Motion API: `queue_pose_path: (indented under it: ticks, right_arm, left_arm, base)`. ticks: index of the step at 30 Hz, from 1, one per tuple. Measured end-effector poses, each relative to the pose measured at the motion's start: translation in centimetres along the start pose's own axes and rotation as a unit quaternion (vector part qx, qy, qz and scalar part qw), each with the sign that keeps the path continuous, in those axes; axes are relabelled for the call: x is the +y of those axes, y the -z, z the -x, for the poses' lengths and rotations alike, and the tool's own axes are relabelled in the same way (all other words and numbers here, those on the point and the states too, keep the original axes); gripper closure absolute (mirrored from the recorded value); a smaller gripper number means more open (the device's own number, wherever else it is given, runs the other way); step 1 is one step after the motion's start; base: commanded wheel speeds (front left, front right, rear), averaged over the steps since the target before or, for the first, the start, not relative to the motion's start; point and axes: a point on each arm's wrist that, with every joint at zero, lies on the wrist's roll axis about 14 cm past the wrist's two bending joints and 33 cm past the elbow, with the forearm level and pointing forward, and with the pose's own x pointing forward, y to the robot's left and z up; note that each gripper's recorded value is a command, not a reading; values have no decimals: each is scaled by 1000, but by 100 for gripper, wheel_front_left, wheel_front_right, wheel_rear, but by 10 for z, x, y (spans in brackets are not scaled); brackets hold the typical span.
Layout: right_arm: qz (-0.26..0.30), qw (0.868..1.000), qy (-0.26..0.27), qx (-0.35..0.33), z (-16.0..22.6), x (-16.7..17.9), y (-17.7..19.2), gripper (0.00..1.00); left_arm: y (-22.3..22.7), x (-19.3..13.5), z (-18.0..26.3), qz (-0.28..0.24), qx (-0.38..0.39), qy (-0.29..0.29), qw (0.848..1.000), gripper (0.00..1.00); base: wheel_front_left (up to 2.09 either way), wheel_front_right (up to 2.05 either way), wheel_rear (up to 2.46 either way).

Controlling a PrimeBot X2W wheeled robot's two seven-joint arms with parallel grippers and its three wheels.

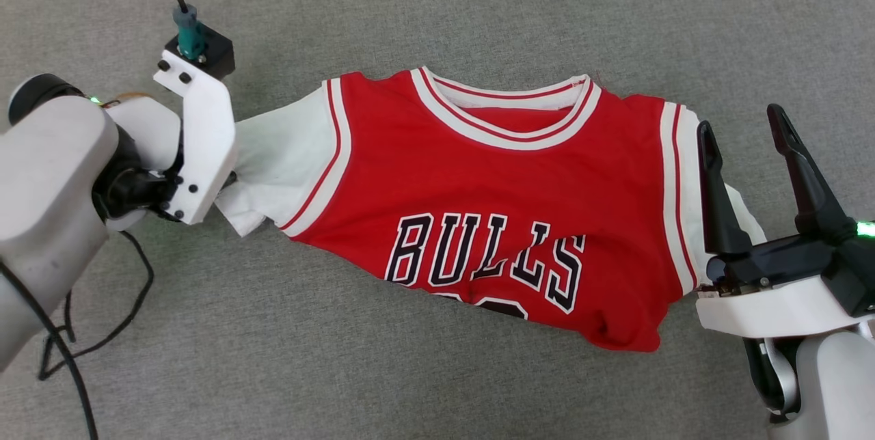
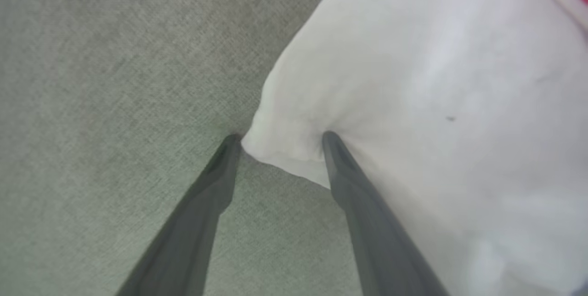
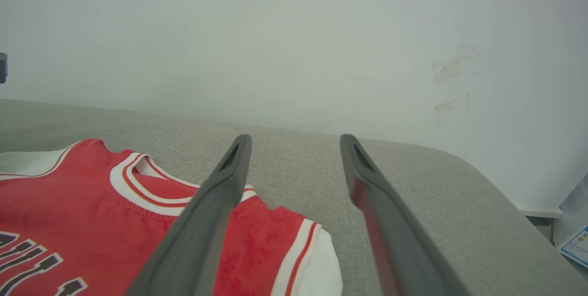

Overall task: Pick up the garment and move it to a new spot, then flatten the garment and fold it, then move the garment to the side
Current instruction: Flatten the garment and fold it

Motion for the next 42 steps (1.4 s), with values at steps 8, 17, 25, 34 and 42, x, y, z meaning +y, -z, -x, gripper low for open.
queue_pose_path:
  ticks: [8, 17, 25, 34, 42]
  right_arm:
    - [60, 997, -12, -54, -14, -20, -41, 0]
    - [151, 986, -72, 1, -36, -30, -75, 0]
    - [177, 932, -154, 275, -30, -33, -16, 0]
    - [146, 826, -192, 509, 0, -38, 56, 0]
    - [99, 794, -207, 563, 4, -13, 117, 0]
  left_arm:
    - [-2, -2, 22, -5, -44, -9, 999, 100]
    - [13, 5, 72, 10, -106, -29, 994, 100]
    - [22, -3, 93, 3, -134, -31, 991, 100]
    - [14, -6, 84, -4, -144, -23, 989, 100]
    - [8, 1, 71, -3, -146, -17, 989, 100]
  base:
    - [0, 0, 0]
    - [0, 0, 0]
    - [0, 0, 0]
    - [0, 0, 0]
    - [0, 0, 0]
